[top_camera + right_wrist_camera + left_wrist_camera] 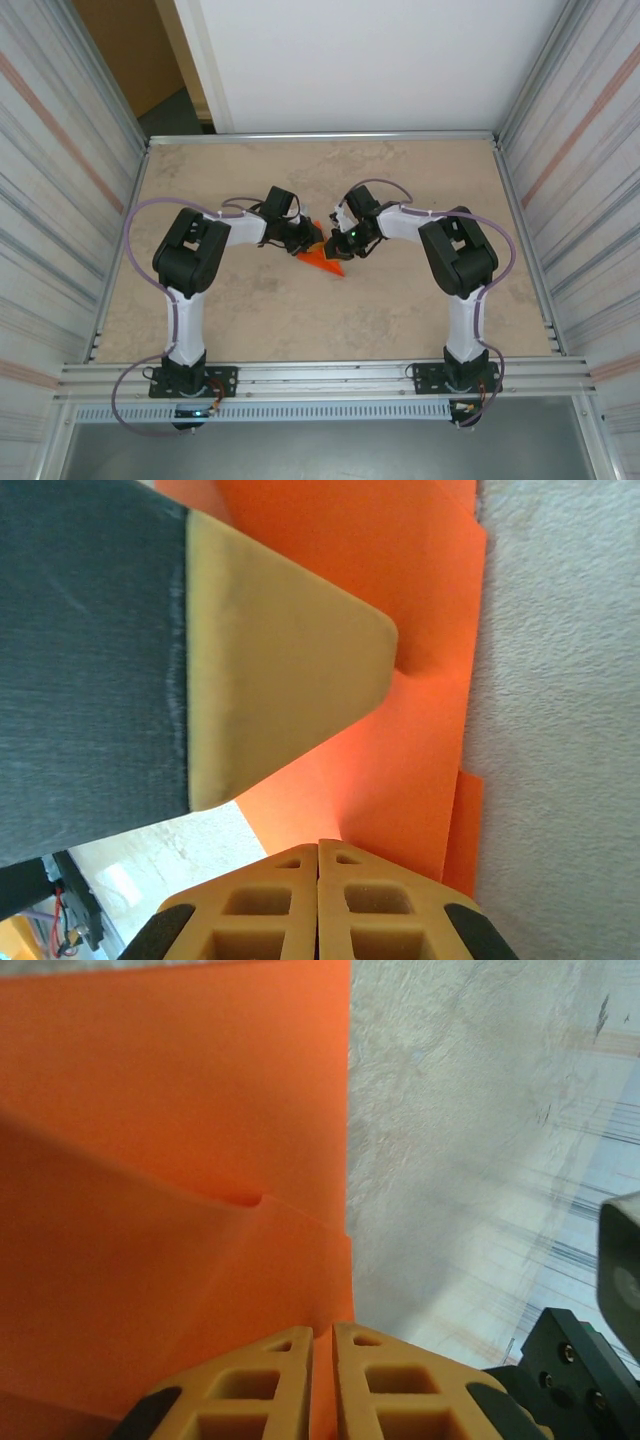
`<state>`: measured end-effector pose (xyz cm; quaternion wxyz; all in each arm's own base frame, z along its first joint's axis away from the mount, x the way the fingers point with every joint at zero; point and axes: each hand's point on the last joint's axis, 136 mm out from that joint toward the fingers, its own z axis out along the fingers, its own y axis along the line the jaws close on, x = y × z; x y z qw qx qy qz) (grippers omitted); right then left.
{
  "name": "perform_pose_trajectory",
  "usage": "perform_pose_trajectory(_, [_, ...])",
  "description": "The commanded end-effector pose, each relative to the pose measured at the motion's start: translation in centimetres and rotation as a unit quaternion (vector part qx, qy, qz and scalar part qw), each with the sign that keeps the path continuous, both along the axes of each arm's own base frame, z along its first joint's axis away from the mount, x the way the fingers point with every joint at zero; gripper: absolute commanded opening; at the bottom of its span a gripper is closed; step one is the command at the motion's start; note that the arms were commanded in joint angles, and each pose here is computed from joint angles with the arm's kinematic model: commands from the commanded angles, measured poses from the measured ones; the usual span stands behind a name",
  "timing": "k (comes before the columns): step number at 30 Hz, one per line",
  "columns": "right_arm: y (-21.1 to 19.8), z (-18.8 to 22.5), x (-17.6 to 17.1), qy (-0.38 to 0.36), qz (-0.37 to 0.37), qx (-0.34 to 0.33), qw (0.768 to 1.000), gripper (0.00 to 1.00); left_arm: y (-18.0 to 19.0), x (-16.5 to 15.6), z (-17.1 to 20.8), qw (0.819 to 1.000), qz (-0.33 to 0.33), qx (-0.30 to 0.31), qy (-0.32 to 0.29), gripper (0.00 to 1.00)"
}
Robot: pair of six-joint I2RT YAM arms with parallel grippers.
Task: Fold a paper plane with a square sheet of paper (pick it up from the middle)
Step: Fourth fold the wing at the center of the table.
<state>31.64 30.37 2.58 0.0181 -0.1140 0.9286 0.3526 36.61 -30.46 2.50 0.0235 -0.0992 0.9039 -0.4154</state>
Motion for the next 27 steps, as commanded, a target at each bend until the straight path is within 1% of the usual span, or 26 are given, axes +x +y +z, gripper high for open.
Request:
perform_pose_trajectory(1, [0.2, -0.6, -0.6, 0.016, 0.01, -0.002, 1.0, 0.06, 1.2, -1.8, -3.1, 0.998, 0.001, 0.04, 0.05, 0.13])
perform_pose_trajectory(6, [-0.1, -1.4, -1.3, 0.032, 0.012, -0.009, 0.999, 0.07, 1.3, -2.0, -3.3, 0.998, 0.002, 0.042, 0.056, 0.13])
perform_pose_trajectory(7, [-0.2, -1.5, -1.5, 0.037, 0.012, -0.011, 0.999, 0.07, 1.5, -2.4, -4.3, 0.997, 0.002, 0.048, 0.068, 0.13])
perform_pose_trajectory(13, [-1.2, -2.3, -1.8, 0.047, 0.005, -0.027, 0.999, 0.07, 1.9, -2.7, -5.0, 0.995, 0.007, 0.06, 0.079, 0.13])
perform_pose_trajectory(20, [-1.9, -2.5, -2.4, 0.058, 0.003, -0.03, 0.998, 0.07, 2.5, -2.9, -5.8, 0.992, 0.015, 0.075, 0.096, 0.12])
perform_pose_trajectory(27, [-2.8, -2.2, -4.0, 0.075, 0.003, -0.027, 0.997, 0.08, 3.0, -3.2, -6.4, 0.991, 0.018, 0.084, 0.107, 0.11])
